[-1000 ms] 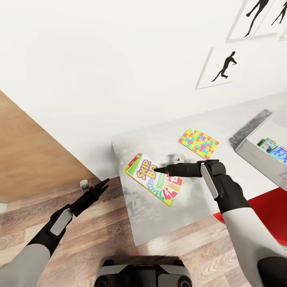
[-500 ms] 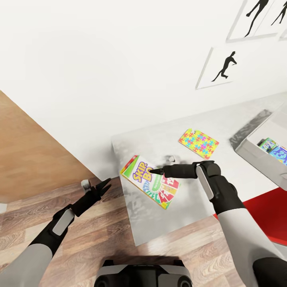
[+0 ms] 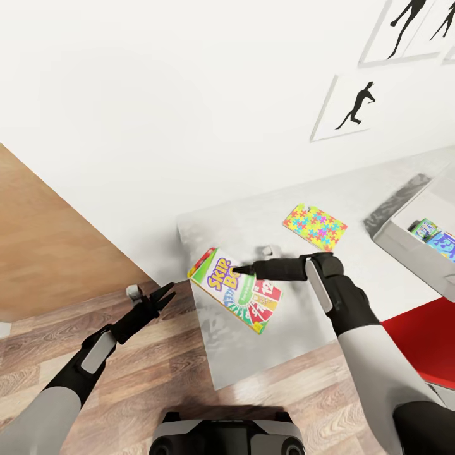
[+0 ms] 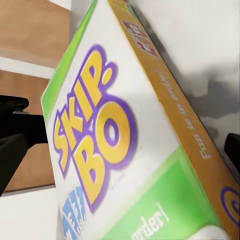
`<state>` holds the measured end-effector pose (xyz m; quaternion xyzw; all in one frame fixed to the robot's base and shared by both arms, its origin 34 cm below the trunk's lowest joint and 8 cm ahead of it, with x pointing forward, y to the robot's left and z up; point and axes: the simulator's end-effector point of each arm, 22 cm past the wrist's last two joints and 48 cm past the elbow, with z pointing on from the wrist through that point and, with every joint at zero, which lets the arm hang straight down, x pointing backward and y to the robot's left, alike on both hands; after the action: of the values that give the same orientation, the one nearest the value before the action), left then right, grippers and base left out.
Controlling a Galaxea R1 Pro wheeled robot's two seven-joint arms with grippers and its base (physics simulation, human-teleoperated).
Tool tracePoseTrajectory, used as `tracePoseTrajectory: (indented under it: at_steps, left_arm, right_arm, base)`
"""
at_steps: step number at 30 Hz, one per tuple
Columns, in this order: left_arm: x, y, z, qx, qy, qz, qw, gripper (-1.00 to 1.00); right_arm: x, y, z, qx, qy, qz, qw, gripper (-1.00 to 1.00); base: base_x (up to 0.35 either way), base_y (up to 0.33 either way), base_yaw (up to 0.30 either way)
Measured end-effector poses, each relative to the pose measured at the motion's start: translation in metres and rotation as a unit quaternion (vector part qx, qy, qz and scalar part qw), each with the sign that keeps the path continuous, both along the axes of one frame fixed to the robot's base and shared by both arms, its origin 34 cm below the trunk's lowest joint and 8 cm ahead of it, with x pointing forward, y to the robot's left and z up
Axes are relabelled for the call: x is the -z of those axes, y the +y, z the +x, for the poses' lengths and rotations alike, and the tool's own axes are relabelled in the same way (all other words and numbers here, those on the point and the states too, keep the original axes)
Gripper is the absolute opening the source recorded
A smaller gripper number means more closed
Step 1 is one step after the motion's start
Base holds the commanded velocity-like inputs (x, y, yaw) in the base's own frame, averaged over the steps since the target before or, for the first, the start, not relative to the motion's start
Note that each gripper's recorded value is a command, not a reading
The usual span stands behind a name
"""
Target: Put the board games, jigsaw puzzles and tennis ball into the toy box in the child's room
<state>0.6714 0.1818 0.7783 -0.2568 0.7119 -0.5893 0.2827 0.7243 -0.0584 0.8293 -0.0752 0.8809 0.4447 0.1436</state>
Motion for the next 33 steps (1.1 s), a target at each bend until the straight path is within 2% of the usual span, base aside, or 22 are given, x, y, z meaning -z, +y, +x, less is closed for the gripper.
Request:
tracePoseTrajectory:
  at_steps: [4, 8, 20, 33]
  left_arm:
    - [0.0, 0.0, 0.0, 0.0, 0.0, 0.0, 1.0, 1.0]
    - [0.0, 0.001, 0.0, 0.0, 0.0, 0.0, 1.0, 1.0]
    - [0.0, 0.001, 0.0, 0.0, -0.001, -0.001, 1.0, 1.0]
    - [0.0, 0.001, 0.0, 0.0, -0.001, -0.001, 1.0, 1.0]
  right_arm:
    - [0.0, 0.0, 0.006, 0.002, 0.003, 0.001, 1.0, 1.0]
    - [0.0, -0.004, 0.016, -0.001, -0.014, -0.017, 0.9997, 1.0]
    - [-0.017, -0.005, 0.038, 0.0, -0.038, -0.019, 0.9991, 1.0]
    - [-0.023, 0.006, 0.041, -0.002, -0.041, -0.01, 0.9991, 1.0]
  base:
    - [0.0, 0.0, 0.0]
    - [0.0, 0.0, 0.0]
    - [0.0, 0.0, 0.0]
    - [0.0, 0.0, 0.0]
